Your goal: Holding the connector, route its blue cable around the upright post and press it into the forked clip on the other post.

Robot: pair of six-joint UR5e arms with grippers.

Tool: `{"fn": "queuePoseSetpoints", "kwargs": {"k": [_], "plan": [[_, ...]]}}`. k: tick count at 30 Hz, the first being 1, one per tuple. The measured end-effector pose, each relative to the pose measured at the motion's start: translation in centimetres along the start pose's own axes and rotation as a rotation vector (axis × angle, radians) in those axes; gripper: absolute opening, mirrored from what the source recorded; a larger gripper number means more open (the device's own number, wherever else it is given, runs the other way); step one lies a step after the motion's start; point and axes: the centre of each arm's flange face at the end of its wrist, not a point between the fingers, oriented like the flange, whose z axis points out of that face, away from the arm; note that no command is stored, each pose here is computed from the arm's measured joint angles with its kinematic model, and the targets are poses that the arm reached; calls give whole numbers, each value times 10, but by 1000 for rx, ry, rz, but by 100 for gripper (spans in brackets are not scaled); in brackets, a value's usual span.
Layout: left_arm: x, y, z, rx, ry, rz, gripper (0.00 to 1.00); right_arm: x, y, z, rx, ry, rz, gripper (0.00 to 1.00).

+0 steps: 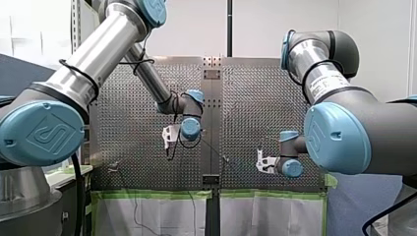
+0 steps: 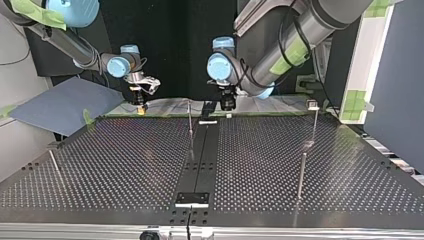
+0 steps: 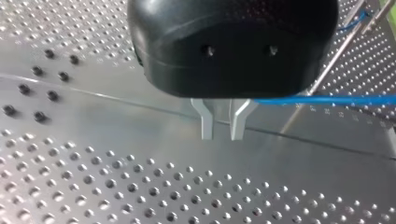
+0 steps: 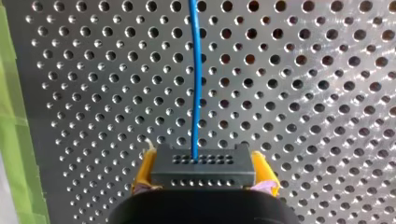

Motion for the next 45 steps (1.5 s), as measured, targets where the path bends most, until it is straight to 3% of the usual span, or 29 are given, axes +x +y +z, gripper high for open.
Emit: {"fn": "queuePoseSetpoints", "kwargs": {"k": [8, 17, 24, 33, 45], "plan": [[-31, -5, -19, 1, -13, 17, 21, 0, -1, 0, 7, -1, 1, 9], [-70, -9, -34, -6, -57, 11, 21, 0, -2, 0, 20, 0, 4, 9], [-101, -4, -47, -43, -77, 19, 21, 0, -5, 0, 33, -1, 6, 9], [-141, 3, -65, -60, -98, 27, 21, 0, -7, 0, 45, 0, 8, 9], [-195, 17, -80, -90, -166, -19, 21, 0, -10, -1, 56, -1, 9, 9]]}}
